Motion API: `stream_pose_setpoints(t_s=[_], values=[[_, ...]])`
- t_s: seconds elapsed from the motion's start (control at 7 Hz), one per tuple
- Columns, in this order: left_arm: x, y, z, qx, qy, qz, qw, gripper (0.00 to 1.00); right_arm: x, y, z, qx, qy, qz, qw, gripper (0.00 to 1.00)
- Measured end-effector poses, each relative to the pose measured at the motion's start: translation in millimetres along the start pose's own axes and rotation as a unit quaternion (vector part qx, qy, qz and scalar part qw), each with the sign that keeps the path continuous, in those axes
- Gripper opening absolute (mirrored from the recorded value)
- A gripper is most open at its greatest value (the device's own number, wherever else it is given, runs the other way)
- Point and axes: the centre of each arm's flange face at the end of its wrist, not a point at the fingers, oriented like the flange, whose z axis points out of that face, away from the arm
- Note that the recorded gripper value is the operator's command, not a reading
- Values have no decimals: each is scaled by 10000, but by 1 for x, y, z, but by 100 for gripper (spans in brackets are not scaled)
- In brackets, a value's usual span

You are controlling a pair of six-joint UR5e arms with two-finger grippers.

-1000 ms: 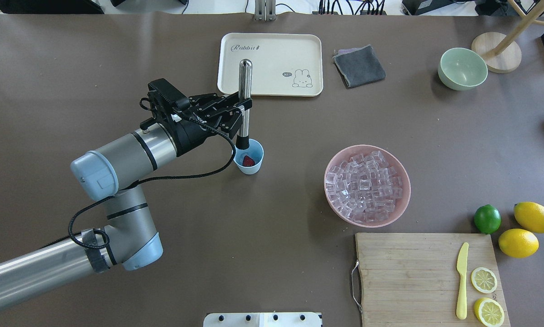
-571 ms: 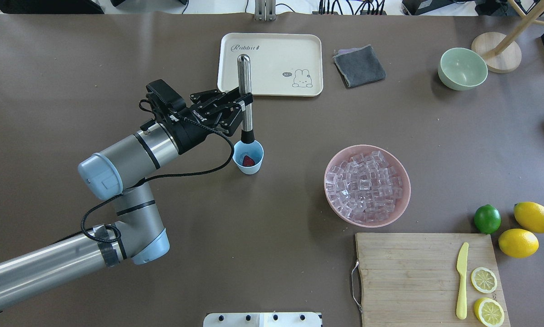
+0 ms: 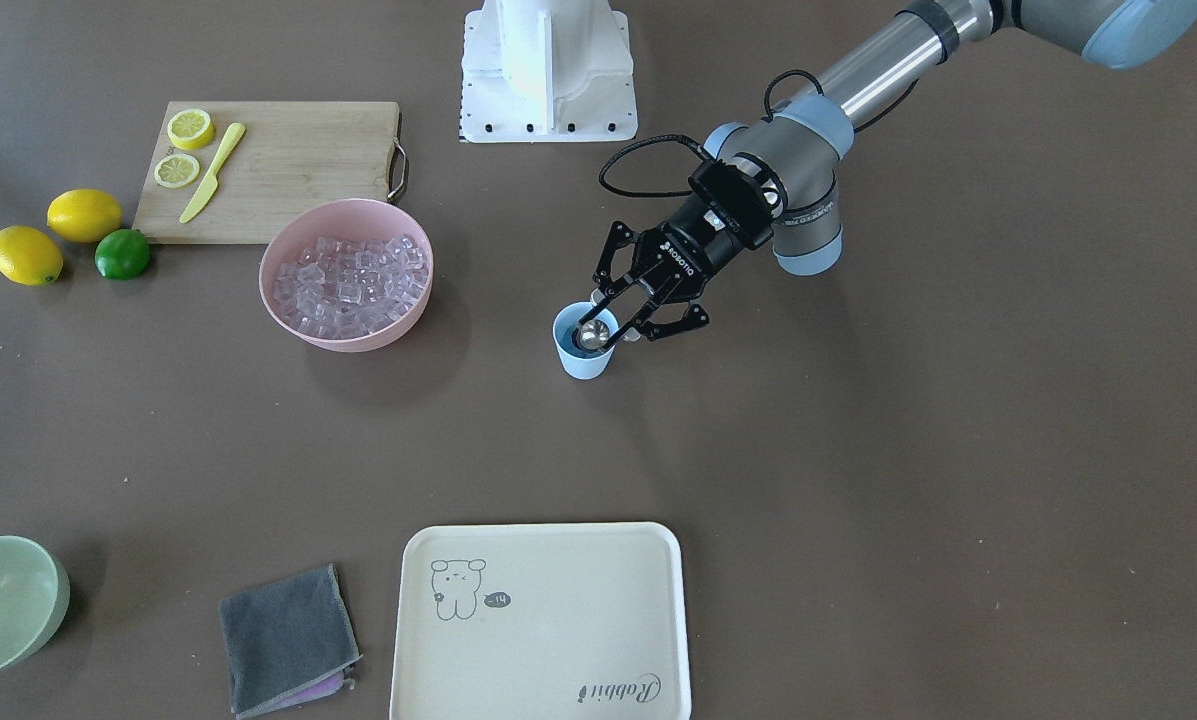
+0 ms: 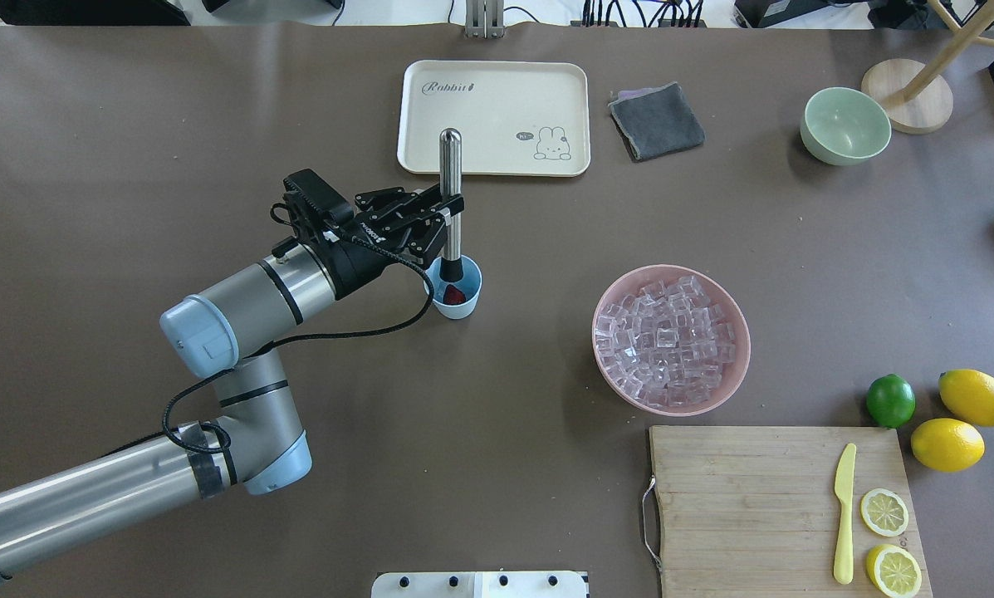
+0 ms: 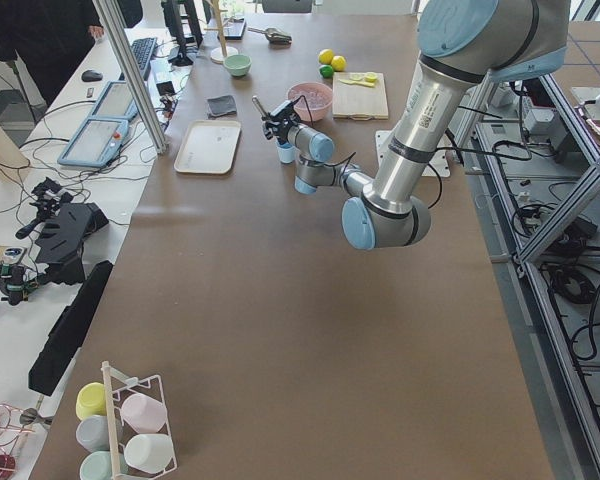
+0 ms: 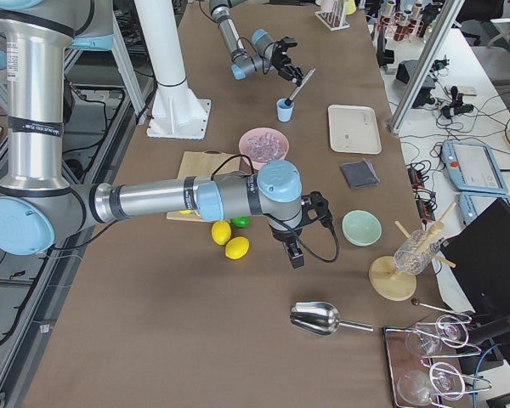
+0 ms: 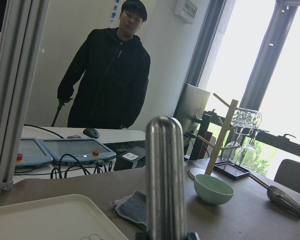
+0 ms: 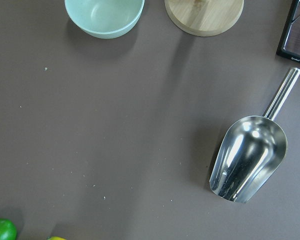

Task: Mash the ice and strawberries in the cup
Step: 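Press the pestle down into the cup with the left gripper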

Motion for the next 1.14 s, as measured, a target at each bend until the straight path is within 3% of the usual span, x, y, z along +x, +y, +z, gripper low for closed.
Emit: stream_pose_setpoints(t_s=[0.71, 1.14], values=[[6, -34, 0, 233, 118, -8, 9997, 0, 0, -1, -2, 23, 9, -5, 10000, 99], [-1, 7, -4, -76, 0, 2, 10000, 0, 1, 0, -1, 12, 12, 3, 10000, 99]])
